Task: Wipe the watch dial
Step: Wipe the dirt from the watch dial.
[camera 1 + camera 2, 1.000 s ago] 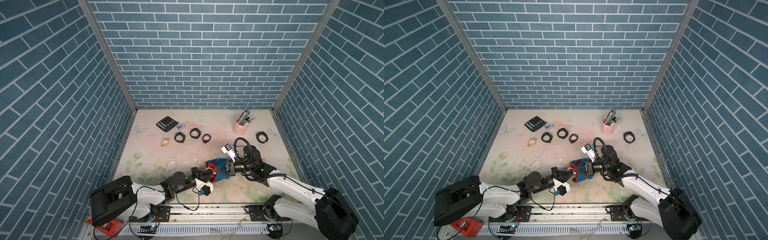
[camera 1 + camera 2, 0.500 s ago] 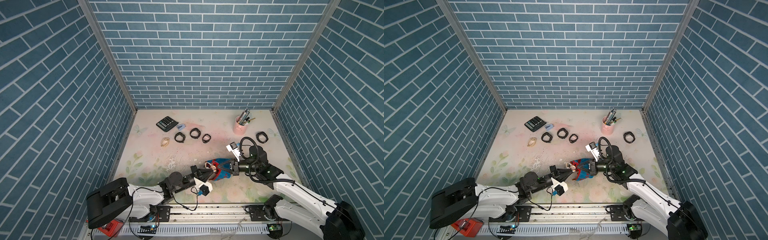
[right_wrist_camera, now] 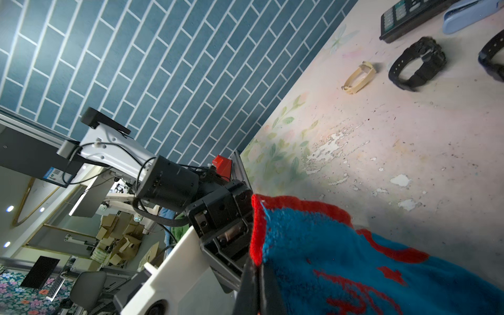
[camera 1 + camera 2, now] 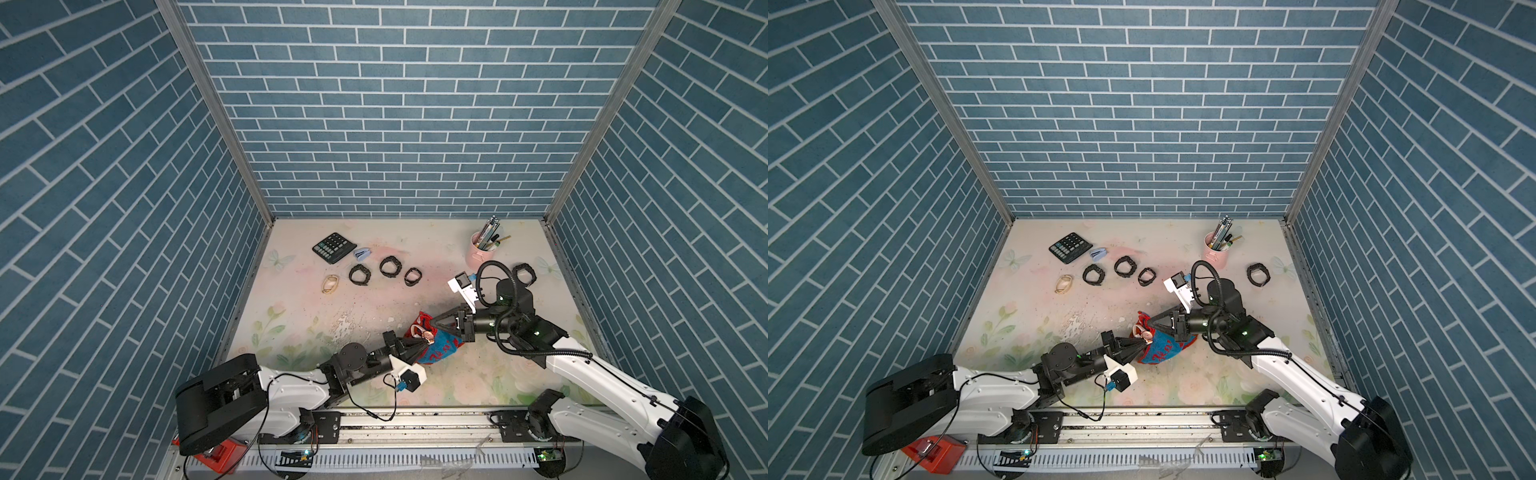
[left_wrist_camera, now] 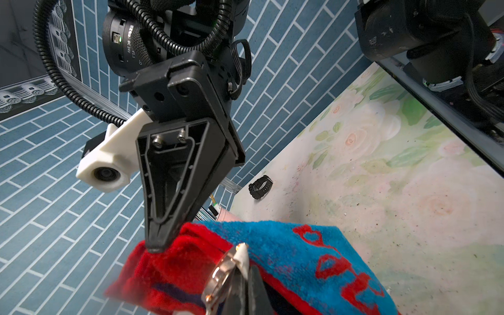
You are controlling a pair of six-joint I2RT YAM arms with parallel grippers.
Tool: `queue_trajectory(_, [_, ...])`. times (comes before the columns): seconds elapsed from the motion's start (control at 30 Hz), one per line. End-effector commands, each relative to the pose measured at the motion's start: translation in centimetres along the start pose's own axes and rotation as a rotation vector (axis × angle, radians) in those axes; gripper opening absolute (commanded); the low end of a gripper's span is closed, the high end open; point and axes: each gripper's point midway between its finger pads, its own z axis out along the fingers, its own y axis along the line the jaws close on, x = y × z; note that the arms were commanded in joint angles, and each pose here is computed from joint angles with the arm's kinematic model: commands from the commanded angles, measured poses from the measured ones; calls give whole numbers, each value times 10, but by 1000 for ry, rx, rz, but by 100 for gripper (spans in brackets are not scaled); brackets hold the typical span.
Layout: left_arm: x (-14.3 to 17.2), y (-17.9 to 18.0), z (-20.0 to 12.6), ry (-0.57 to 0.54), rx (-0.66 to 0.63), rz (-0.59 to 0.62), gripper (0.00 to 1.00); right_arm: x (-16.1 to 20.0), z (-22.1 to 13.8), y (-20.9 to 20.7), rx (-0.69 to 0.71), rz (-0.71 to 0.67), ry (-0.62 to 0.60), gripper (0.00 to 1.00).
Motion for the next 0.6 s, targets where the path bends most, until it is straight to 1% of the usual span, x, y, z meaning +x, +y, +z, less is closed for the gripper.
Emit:
queue_trajectory(0.0, [-11,14,5,-41,-52,-8,0,11,8,1,13,-51,59,0])
queue_trajectory(0.13, [-9,15,7,-32,-58,5,0,26,14,-1,22,-54,114,0])
queue_trajectory(0.4, [-7,20,4,-19,-86,16,0,47,7,-5,49,-31,162,0])
queue_trajectory(0.57, [-5,24,3,0,-103,22,0,52,4,-6,52,-27,164,0])
